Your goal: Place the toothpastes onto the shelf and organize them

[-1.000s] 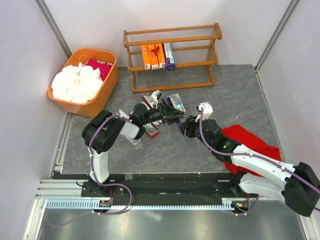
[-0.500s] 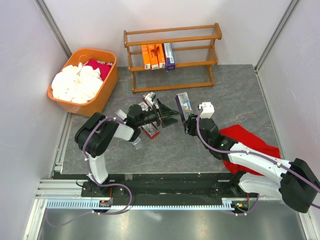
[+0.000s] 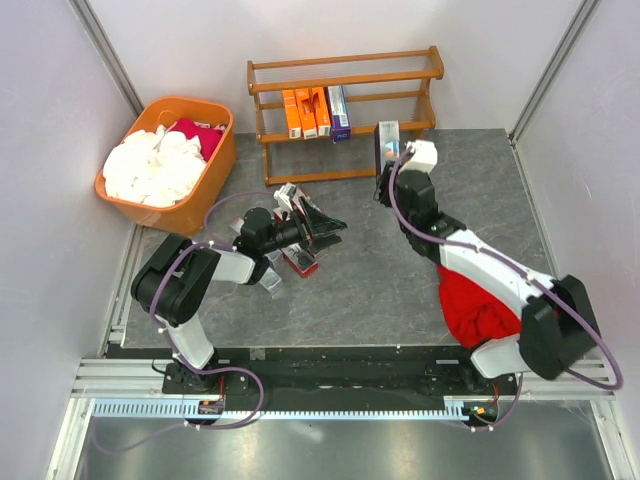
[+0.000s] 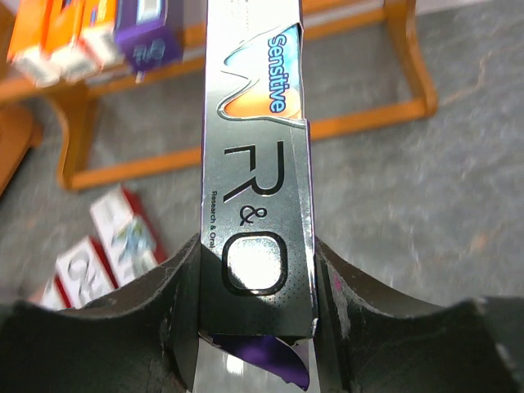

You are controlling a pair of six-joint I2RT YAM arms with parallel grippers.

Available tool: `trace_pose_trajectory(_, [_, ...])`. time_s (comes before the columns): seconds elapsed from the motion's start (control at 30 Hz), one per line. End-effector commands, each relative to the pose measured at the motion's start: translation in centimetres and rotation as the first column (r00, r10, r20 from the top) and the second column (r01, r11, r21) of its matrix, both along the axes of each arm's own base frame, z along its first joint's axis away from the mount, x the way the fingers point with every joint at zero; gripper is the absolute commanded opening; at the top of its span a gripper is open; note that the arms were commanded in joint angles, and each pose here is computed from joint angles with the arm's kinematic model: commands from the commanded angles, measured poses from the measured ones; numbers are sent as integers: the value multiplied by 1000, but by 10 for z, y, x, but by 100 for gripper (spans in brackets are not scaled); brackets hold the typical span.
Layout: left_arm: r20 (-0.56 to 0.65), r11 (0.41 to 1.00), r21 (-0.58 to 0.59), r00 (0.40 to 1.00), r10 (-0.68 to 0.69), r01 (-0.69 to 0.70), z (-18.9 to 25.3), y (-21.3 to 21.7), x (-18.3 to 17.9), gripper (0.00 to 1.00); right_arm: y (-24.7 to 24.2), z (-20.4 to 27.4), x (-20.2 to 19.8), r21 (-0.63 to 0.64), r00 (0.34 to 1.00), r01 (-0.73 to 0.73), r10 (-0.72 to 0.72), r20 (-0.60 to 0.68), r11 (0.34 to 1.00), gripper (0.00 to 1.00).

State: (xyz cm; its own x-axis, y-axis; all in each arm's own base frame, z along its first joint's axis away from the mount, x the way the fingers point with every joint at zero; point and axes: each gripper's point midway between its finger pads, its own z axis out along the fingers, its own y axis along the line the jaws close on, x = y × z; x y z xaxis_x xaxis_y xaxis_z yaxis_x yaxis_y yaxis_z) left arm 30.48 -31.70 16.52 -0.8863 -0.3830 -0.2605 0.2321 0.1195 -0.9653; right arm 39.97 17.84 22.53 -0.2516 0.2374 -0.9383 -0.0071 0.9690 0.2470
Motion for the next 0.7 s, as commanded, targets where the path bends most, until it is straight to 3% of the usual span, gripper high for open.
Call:
trace_pose_trajectory(0.0, [66,1000,14,998,8,-9,4,5,0,100,11,34,51,16,997,-32,30,76,999,42])
trace_pose_trajectory(0.33, [69,1000,6,998,4,-5,4,8,-2,100,26,53,143,4,995,-58,57,87,998,43])
trace_pose_trajectory(0.67, [77,1000,-1,997,-3,3,6,8,-4,100,42,29,201,-16,995,-50,51,84,999,45])
